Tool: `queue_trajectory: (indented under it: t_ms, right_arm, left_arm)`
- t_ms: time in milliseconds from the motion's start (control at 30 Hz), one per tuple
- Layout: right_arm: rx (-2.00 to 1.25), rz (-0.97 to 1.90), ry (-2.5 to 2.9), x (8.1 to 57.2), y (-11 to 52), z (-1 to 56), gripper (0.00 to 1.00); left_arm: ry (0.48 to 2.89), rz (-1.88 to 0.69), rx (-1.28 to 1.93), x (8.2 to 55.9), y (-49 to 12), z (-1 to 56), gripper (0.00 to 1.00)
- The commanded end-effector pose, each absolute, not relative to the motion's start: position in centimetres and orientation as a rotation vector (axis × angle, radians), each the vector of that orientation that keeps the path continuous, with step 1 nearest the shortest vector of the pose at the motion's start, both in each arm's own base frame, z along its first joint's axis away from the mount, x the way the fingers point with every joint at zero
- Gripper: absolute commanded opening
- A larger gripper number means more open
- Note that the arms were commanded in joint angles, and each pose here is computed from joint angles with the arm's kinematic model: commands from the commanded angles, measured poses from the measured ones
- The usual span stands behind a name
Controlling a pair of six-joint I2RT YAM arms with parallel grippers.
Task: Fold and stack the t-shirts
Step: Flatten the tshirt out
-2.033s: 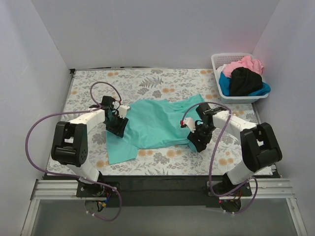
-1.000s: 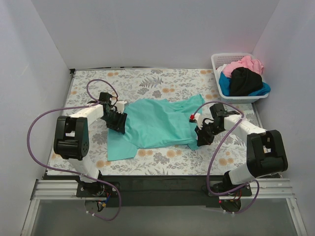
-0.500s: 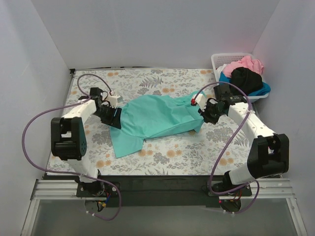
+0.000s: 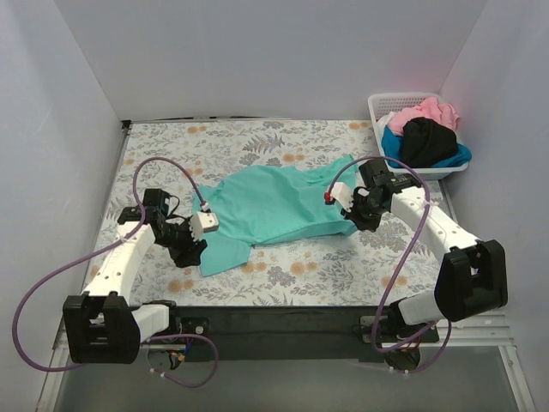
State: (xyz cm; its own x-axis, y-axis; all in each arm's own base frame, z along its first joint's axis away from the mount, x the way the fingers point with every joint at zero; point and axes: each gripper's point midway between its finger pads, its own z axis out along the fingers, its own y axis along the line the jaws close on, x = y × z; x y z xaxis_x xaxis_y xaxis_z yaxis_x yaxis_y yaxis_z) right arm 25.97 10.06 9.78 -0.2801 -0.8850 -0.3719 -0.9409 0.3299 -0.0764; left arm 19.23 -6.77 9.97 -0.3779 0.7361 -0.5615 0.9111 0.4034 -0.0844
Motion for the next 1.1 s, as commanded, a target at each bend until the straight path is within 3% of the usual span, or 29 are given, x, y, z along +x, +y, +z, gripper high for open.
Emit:
queue_trajectory:
  t_ms: [0, 300, 767, 867, 933, 1067]
  right_arm:
    - [-1.621, 0.188, 2.284, 24.7, 9.2, 10.3, 0.01]
    - [-1.617, 0.190, 2.322, 23.5, 8.7, 10.1, 0.01]
    - [-1.625, 0.212, 2.347, 23.1, 8.7, 9.5, 0.01]
    - [-1.629, 0.213, 2.346, 23.1, 8.7, 9.5, 0.01]
    - [-1.625, 0.219, 2.346, 23.1, 8.8, 9.6, 0.01]
    - [-1.622, 0.230, 2.349, 23.3, 9.0, 9.6, 0.01]
  left_arm:
    - [2.034, -0.508, 1.583, 19.2, -7.7, 8.7, 0.50]
    - [1.906, -0.510, 1.825, 17.8, -9.9, 5.5, 0.50]
    - [1.891, -0.268, 1.994, 16.9, -6.8, -0.8, 0.52]
    - [1.914, -0.267, 1.998, 16.5, -6.4, -1.2, 0.40]
    - [1.948, -0.291, 1.998, 16.1, -6.3, -1.5, 0.26]
    - [2.028, -0.337, 1.965, 16.1, -6.4, -1.7, 0.13]
